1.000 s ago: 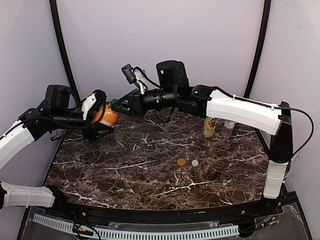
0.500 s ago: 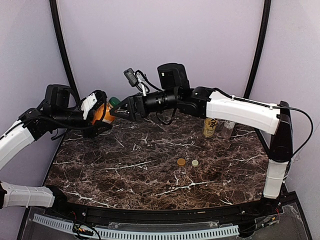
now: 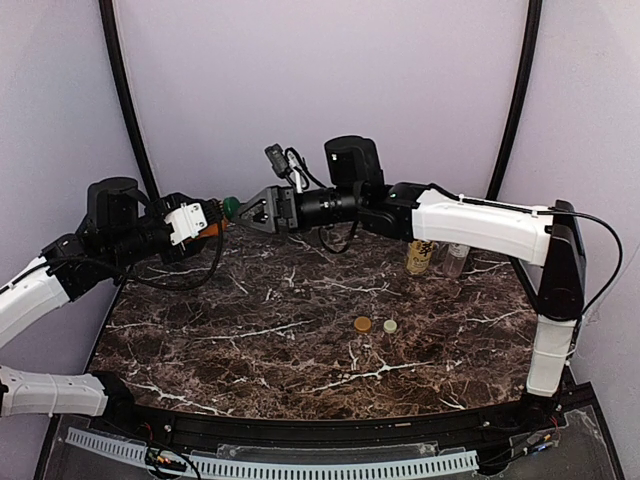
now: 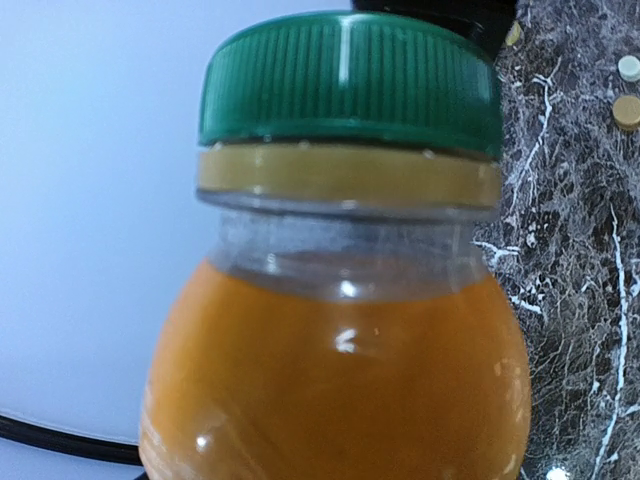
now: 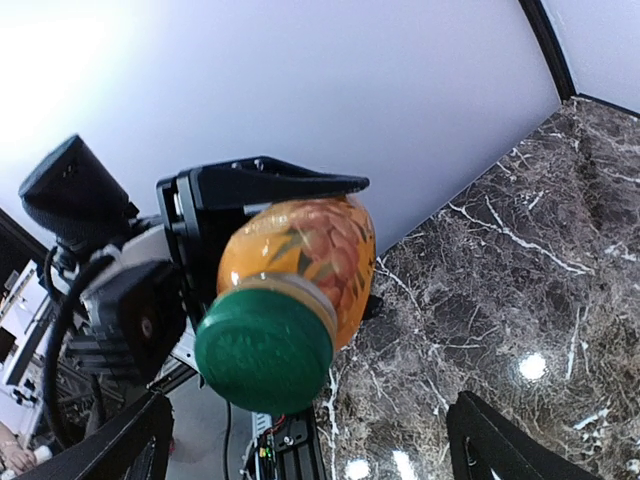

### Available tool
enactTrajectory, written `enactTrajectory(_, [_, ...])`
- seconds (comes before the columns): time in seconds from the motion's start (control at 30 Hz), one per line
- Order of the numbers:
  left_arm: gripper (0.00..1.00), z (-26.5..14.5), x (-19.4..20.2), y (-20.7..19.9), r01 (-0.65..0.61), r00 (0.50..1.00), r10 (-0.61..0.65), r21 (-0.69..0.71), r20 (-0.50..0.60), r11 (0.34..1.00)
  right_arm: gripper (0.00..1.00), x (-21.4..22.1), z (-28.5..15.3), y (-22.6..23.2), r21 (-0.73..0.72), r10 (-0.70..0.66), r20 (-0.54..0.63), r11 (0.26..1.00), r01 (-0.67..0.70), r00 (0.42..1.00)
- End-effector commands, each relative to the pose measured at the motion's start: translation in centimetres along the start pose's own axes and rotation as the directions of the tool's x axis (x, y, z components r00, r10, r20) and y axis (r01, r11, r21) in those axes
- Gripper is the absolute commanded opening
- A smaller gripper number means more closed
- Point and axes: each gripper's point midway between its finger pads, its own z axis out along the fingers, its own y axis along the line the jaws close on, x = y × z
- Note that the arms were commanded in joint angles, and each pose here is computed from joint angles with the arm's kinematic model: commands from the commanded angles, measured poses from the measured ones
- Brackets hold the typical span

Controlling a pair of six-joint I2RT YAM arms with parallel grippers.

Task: Unscrew the bottle caps

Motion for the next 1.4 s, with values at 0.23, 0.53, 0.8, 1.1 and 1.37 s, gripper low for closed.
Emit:
enactTrajectory(0.23, [0.41, 0.5, -0.2, -0.1, -0.145, 0.989, 0.144, -0.074, -0.017, 0.987, 0.64, -2.0, -0.2, 0.0, -0.004, 0.027, 0.095, 1.000, -0.027, 0.995])
enactTrajectory(0.53, [0.41, 0.7, 0.2, -0.5, -0.149, 0.989, 0.147, -0.070, -0.026, 0.986, 0.64, -1.9, 0.2, 1.2, -0.048, 0.018, 0.081, 0.999, -0.014, 0.997])
enactTrajectory(0.8, [0.40, 0.8, 0.2, -0.5, -0.147, 0.989, 0.145, -0.072, -0.027, 0.987, 0.60, -1.2, 0.9, 1.2, -0.055, 0.022, 0.052, 0.998, -0.019, 0.998])
enactTrajectory(1.1, [0.40, 0.8, 0.2, -0.4, -0.145, 0.989, 0.143, -0.079, -0.026, 0.986, 0.48, -0.5, 1.8, 1.0, -0.050, 0.021, 0.018, 0.999, -0.020, 1.000])
enactTrajectory(1.37, [0.38, 0.6, 0.3, -0.8, -0.127, 0.992, 0.126, -0.065, -0.022, 0.990, 0.00, -0.4, 1.5, 0.9, -0.026, -0.016, 0.014, 1.000, 0.016, 1.000])
